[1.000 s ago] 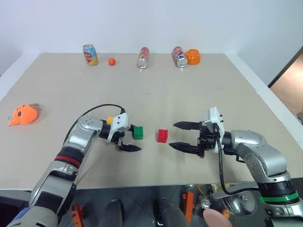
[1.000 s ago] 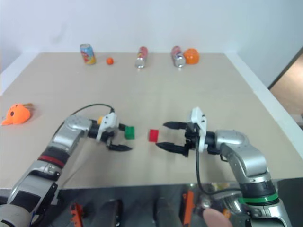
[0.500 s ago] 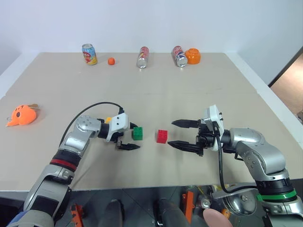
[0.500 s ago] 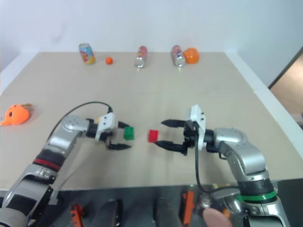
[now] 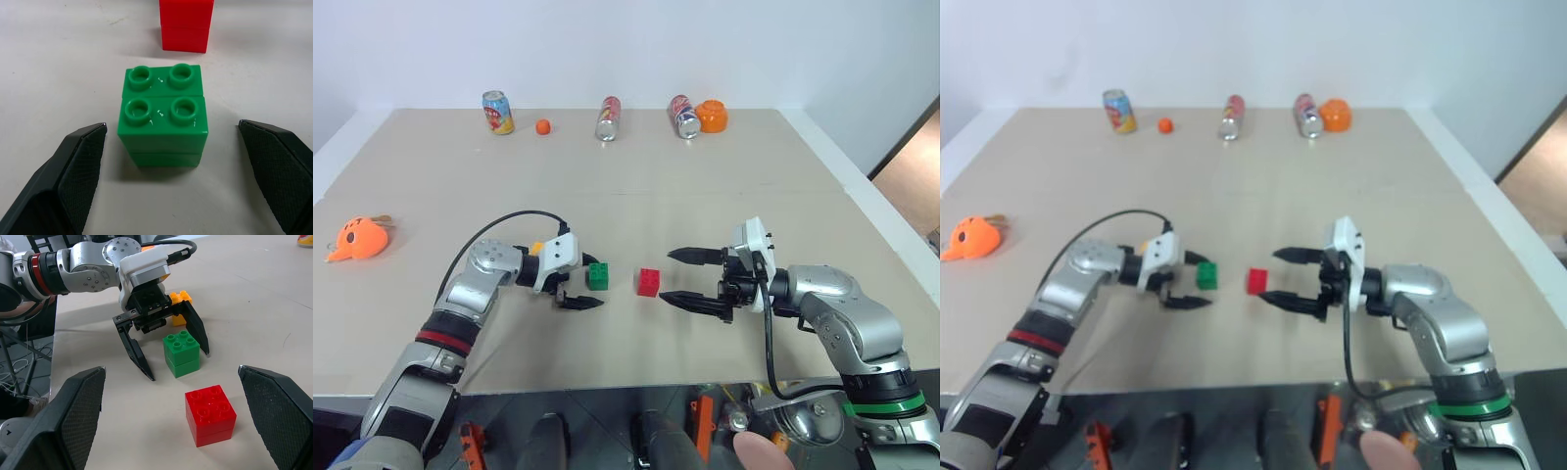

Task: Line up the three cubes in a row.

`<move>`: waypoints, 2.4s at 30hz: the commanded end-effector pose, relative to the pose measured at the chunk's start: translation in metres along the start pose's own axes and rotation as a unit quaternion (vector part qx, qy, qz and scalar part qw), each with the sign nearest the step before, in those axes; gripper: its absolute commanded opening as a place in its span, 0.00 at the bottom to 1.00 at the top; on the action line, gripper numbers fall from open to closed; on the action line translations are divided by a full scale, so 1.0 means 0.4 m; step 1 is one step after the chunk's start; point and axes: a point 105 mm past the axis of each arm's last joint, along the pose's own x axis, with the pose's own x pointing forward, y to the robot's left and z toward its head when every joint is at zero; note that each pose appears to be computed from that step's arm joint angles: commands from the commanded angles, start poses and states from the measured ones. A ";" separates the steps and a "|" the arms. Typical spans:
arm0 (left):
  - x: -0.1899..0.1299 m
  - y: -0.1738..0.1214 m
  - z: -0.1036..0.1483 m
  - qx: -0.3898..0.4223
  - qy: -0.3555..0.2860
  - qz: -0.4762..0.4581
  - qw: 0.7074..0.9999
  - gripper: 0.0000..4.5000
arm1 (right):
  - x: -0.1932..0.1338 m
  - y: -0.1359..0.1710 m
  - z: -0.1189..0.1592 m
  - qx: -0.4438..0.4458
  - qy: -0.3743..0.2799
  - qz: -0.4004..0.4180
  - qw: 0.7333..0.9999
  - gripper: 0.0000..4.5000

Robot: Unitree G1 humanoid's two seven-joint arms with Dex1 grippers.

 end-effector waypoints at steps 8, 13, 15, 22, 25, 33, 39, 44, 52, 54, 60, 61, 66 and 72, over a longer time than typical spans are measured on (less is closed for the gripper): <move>0.000 0.005 0.040 0.016 -0.024 0.007 1.000 1.00 | 0.002 0.004 0.027 -0.016 -0.014 0.005 1.000 1.00; 0.001 0.008 0.055 0.015 -0.035 0.011 0.999 1.00 | 0.003 0.003 0.027 -0.017 -0.013 0.006 1.000 1.00; 0.001 0.012 0.064 0.016 -0.042 0.017 0.999 1.00 | 0.003 0.003 0.027 -0.017 -0.013 0.007 1.000 1.00; 0.002 0.018 0.086 0.019 -0.055 0.023 0.998 1.00 | 0.002 0.002 0.027 -0.017 -0.013 0.009 1.000 1.00; 0.000 0.020 0.099 0.020 -0.064 0.025 0.997 1.00 | 0.001 0.001 0.027 -0.018 -0.012 0.010 1.000 1.00; -0.002 0.010 0.167 0.008 -0.109 0.021 0.994 1.00 | -0.001 -0.004 0.025 -0.017 -0.009 0.011 1.000 1.00; -0.029 0.023 0.238 -0.008 -0.162 0.060 0.985 1.00 | 0.002 -0.005 0.017 -0.015 -0.007 0.011 1.000 1.00; -0.108 0.083 0.314 -0.014 -0.204 0.171 0.964 1.00 | -0.001 -0.017 0.027 -0.024 -0.015 -0.008 1.000 1.00; -0.296 0.165 0.241 -0.075 -0.151 0.401 0.900 1.00 | 0.003 -0.042 0.065 -0.036 -0.046 -0.050 0.997 1.00; -0.362 0.179 0.204 -0.093 -0.135 0.458 0.874 1.00 | 0.013 -0.038 0.073 -0.039 -0.052 -0.046 0.997 1.00; -0.422 0.175 0.119 -0.147 -0.097 0.531 0.829 1.00 | 0.032 -0.028 0.080 -0.040 -0.059 -0.031 0.997 1.00; -0.411 0.167 0.107 -0.154 -0.090 0.529 0.830 1.00 | 0.033 -0.027 0.080 -0.040 -0.059 -0.029 0.997 1.00; -0.352 0.145 0.097 -0.181 -0.095 0.509 0.836 1.00 | 0.036 -0.023 0.081 -0.041 -0.059 -0.024 0.997 1.00; -0.295 0.127 0.107 -0.200 -0.099 0.500 0.837 1.00 | 0.035 -0.013 0.081 -0.041 -0.058 -0.020 0.997 1.00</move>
